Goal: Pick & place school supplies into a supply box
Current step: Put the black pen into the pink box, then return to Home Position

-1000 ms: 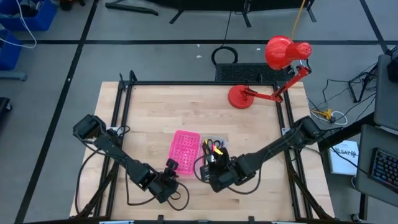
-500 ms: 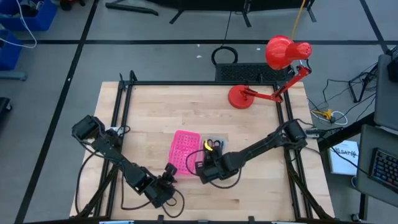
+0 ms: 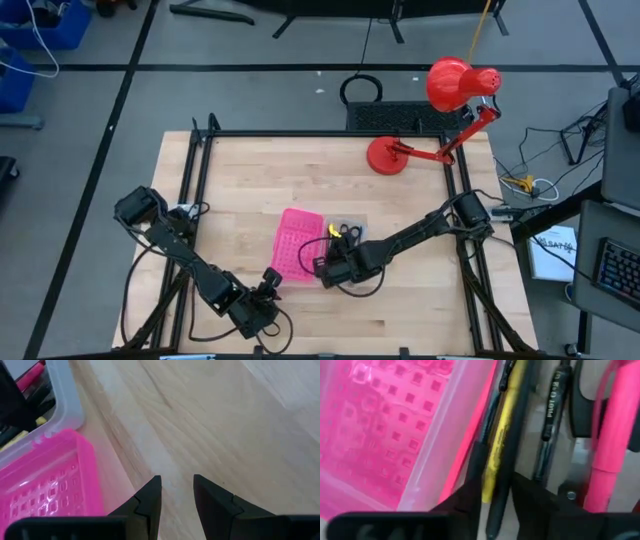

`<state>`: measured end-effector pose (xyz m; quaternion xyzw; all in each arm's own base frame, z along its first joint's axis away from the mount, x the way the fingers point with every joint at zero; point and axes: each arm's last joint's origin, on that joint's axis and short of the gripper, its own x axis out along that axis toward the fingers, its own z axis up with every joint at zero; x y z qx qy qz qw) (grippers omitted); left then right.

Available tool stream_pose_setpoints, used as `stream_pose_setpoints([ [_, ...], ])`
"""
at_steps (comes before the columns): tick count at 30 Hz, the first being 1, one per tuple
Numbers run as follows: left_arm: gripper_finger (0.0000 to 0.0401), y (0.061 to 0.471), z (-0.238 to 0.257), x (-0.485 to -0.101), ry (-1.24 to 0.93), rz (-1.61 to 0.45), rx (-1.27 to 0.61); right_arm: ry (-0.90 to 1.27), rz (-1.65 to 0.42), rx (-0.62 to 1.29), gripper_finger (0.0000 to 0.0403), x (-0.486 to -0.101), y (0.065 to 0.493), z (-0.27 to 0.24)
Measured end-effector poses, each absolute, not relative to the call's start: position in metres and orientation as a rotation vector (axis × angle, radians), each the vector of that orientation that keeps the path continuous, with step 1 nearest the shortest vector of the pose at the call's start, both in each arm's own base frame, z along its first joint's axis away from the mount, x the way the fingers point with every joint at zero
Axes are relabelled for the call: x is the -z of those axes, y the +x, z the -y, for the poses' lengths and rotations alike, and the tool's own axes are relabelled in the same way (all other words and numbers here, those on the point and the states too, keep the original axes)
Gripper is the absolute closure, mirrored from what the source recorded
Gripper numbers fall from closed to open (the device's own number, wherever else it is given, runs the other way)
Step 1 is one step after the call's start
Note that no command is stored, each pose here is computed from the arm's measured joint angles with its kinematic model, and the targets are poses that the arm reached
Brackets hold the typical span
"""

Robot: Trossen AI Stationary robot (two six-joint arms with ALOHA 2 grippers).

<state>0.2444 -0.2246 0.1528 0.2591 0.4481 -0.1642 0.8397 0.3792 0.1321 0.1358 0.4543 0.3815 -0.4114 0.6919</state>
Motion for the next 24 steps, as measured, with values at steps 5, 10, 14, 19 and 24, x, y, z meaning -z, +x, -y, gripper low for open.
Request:
stream_pose_setpoints([
  [5,0.0281,0.245,0.225,-0.153,0.563,-0.939,0.358,0.921,-0.857,0.866,0.0268,-0.142,0.378,-0.132],
  [10,0.0281,0.25,0.221,-0.154,0.574,-0.93,0.355,0.841,-0.853,0.787,0.0254,-0.163,0.374,-0.132],
  [14,0.0281,0.257,0.216,-0.155,0.549,-0.909,0.333,0.756,-0.854,0.681,0.0255,-0.187,0.369,-0.133],
  [19,0.0283,0.264,0.212,-0.16,0.559,-0.873,0.368,0.539,-0.837,0.475,0.0257,-0.229,0.359,-0.129],
  [24,0.0321,0.261,0.206,-0.205,0.578,-0.678,0.319,0.218,-0.755,0.299,0.0275,-0.276,0.337,-0.132],
])
